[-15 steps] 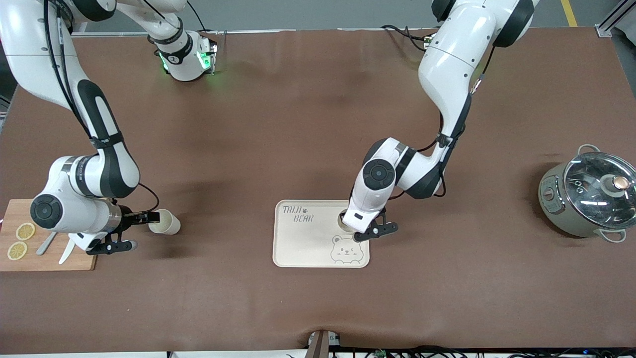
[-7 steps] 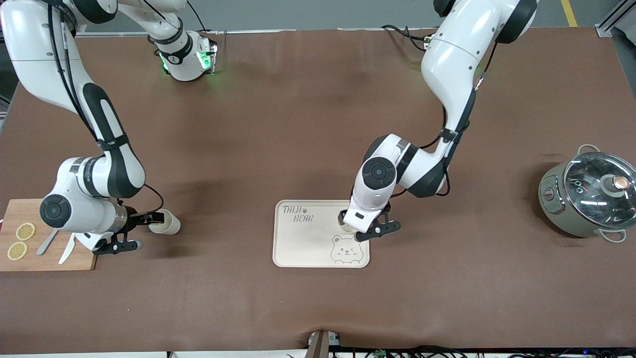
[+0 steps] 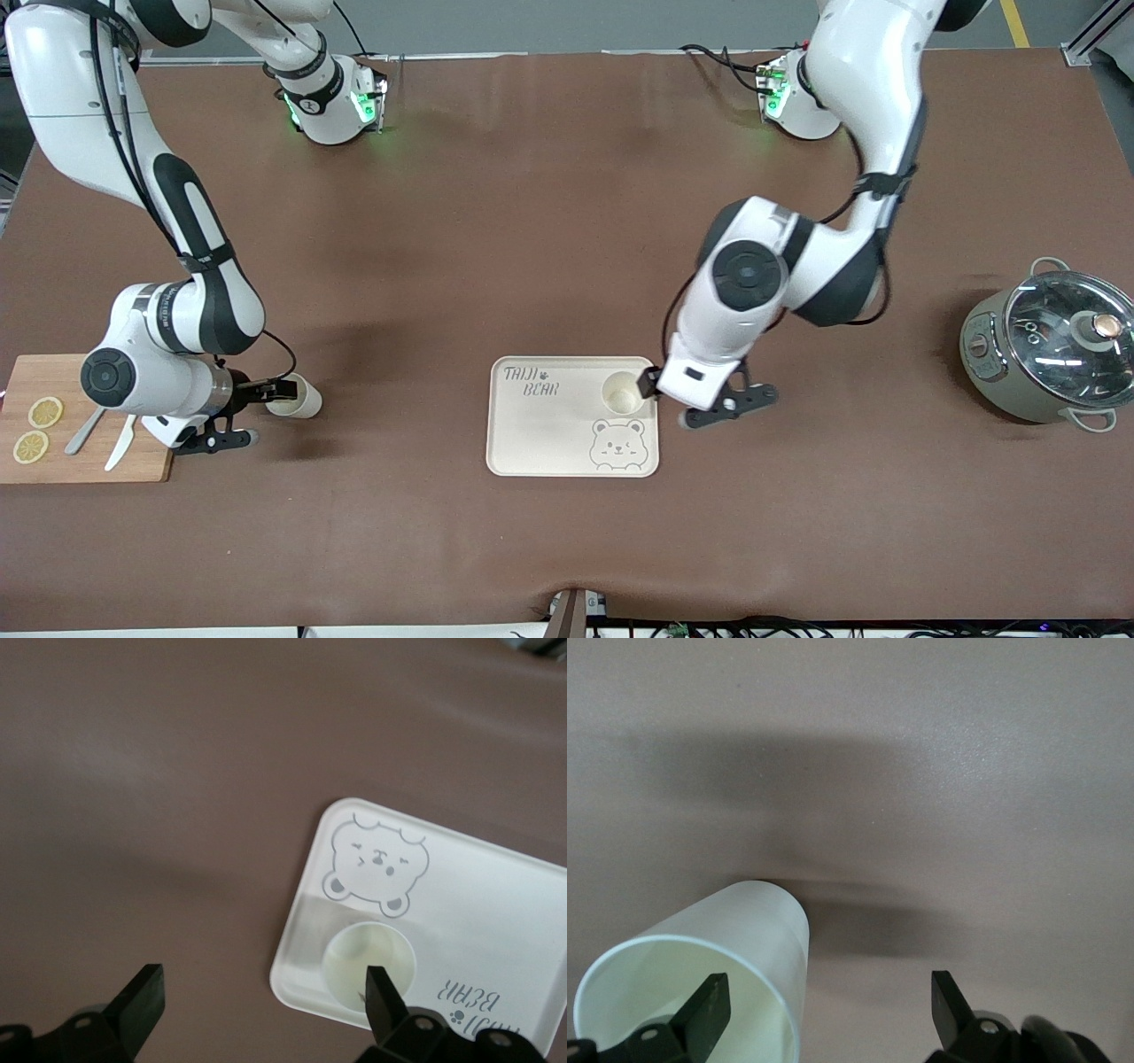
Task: Place white IKEA cup upright on tray with both arms
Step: 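Open the left gripper and withdraw while the right gripper lifts its cup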
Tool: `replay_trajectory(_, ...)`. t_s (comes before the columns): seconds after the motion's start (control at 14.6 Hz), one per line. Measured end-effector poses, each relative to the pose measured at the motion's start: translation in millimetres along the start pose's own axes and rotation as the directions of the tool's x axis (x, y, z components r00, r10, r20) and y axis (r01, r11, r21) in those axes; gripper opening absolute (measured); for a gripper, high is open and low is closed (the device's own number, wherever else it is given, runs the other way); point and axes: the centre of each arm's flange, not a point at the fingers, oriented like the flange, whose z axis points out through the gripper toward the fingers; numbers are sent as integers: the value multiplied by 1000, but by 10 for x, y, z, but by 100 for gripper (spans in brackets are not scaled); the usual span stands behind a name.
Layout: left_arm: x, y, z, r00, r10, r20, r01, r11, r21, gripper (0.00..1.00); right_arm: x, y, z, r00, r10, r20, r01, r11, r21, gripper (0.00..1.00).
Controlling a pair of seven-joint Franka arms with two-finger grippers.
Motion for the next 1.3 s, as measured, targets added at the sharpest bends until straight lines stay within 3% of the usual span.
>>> replay_trajectory(0.27,568,-769,-258,999,37,6,-37,999,16,100,-1,0,4,1000,0,0,0,1000,0,100)
replay_trajectory(0.41,815,-1176,-331,998,69,13,-69,997,25,100,-2,4,4,1000,1,0,-1,1000,0,95)
replay_trajectory(0.48,926,-1385,-382,996,86,16,-86,996,28,100,-2,5,4,1000,1,-1,-1,1000,0,89)
replay_trajectory(0.62,1124,-1802,-511,993,113,17,-114,993,31,100,-2,4,4,1000,1,-1,-1,1000,0,64)
replay_trajectory(0.82,1306,-2260,-664,992,129,12,-129,991,34,100,-1,2,4,1000,0,-1,0,1000,0,36)
replay_trajectory(0.96,1372,-2497,-764,989,144,15,-145,989,37,100,-1,1,4,1000,0,-1,0,1000,0,30)
replay_trajectory(1.1,1413,-2709,-917,989,147,13,-147,989,20,100,0,-1,4,1000,0,-1,0,1000,0,12)
replay_trajectory(1.3,1382,-2837,-1193,982,190,3,-190,982,13,100,2,-18,-13,1000,-2,-2,2,1000,2,4)
